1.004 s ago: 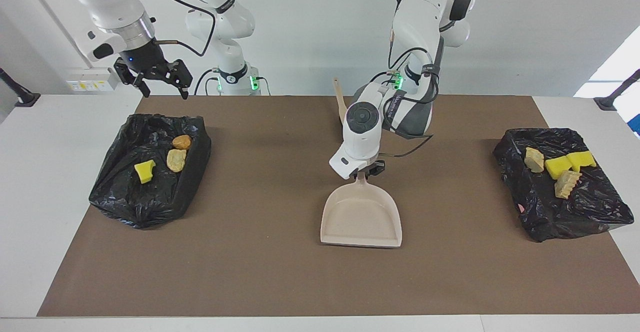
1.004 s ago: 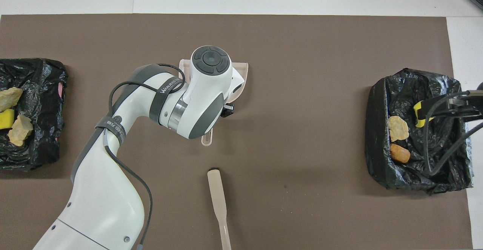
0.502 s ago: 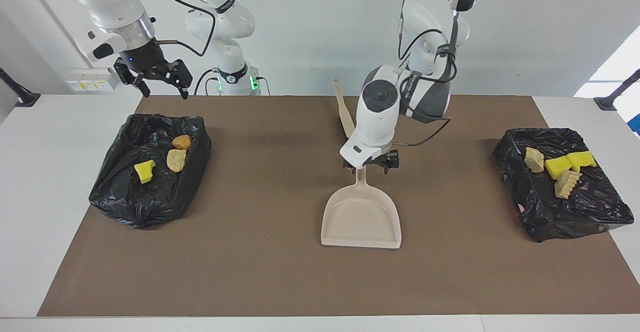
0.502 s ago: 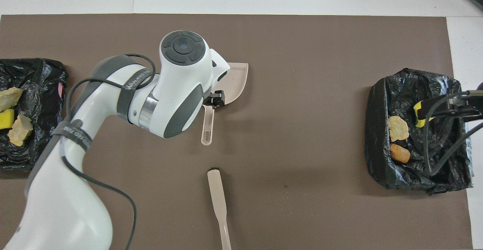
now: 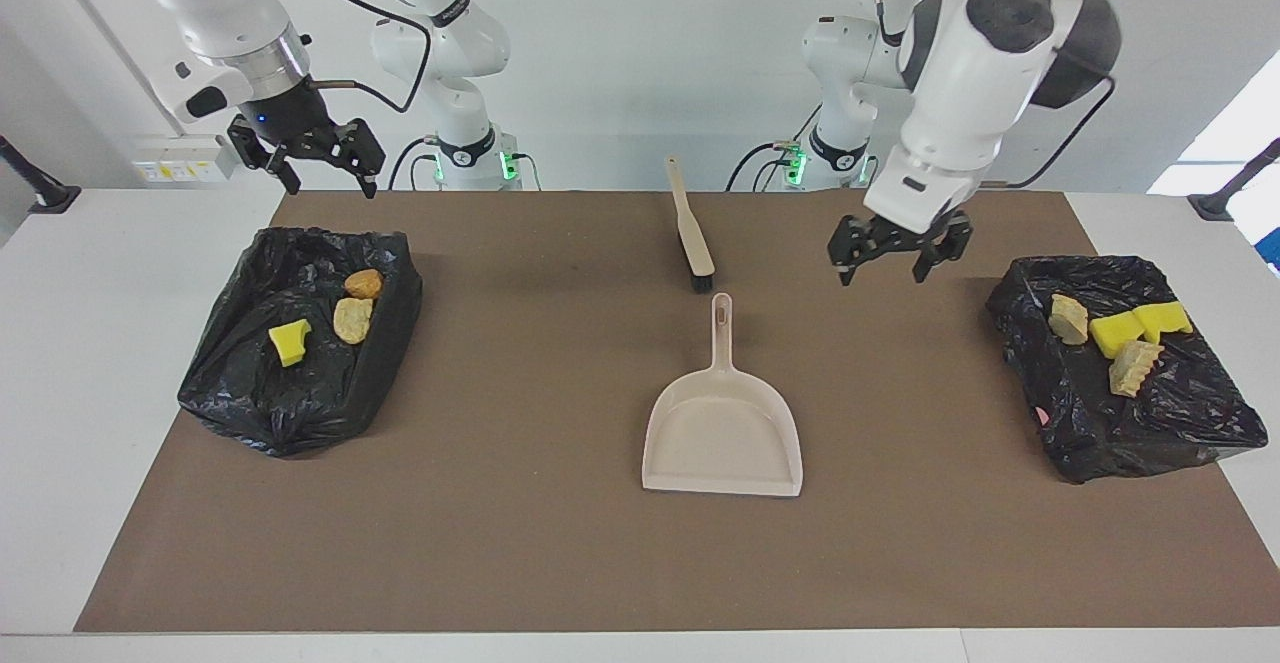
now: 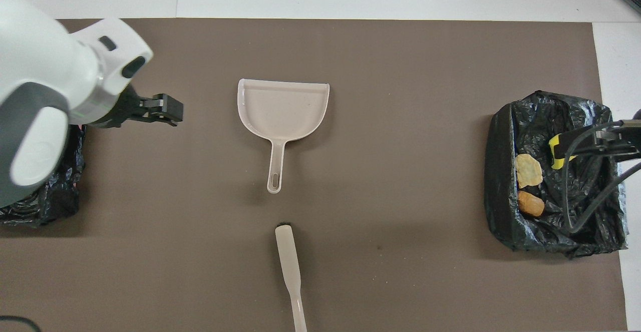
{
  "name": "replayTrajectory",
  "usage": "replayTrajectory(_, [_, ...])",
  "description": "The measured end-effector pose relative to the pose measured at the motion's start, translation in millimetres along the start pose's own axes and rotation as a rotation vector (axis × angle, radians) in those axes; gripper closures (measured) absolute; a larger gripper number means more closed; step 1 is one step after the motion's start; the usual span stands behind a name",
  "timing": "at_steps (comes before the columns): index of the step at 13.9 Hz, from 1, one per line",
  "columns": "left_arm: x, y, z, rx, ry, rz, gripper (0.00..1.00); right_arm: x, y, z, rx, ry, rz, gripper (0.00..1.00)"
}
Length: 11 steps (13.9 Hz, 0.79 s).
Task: Sweep and dump trash in bin
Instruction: 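Set the dustpan down at table center and release with the left gripper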
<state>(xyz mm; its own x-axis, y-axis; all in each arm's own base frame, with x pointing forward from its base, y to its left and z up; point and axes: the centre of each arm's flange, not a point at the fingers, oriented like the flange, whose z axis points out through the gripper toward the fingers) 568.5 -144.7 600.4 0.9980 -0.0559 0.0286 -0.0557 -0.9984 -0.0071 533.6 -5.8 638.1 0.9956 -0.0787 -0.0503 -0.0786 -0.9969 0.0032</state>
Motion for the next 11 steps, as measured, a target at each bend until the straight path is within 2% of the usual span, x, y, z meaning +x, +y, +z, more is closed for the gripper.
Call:
replayTrajectory(3, [-24, -81, -40, -0.003, 0.009, 0.071, 0.0, 0, 0, 0, 0.0, 0.0, 0.0, 0.0])
replayTrajectory(5, [-39, -114, -51, -0.004, -0.005, 0.107, 0.0, 0, 0, 0, 0.0, 0.0, 0.0, 0.0])
replayTrajectory(11, [-47, -127, -56, -0.005, -0.003, 0.113, 0.0, 0, 0, 0, 0.0, 0.0, 0.0, 0.0])
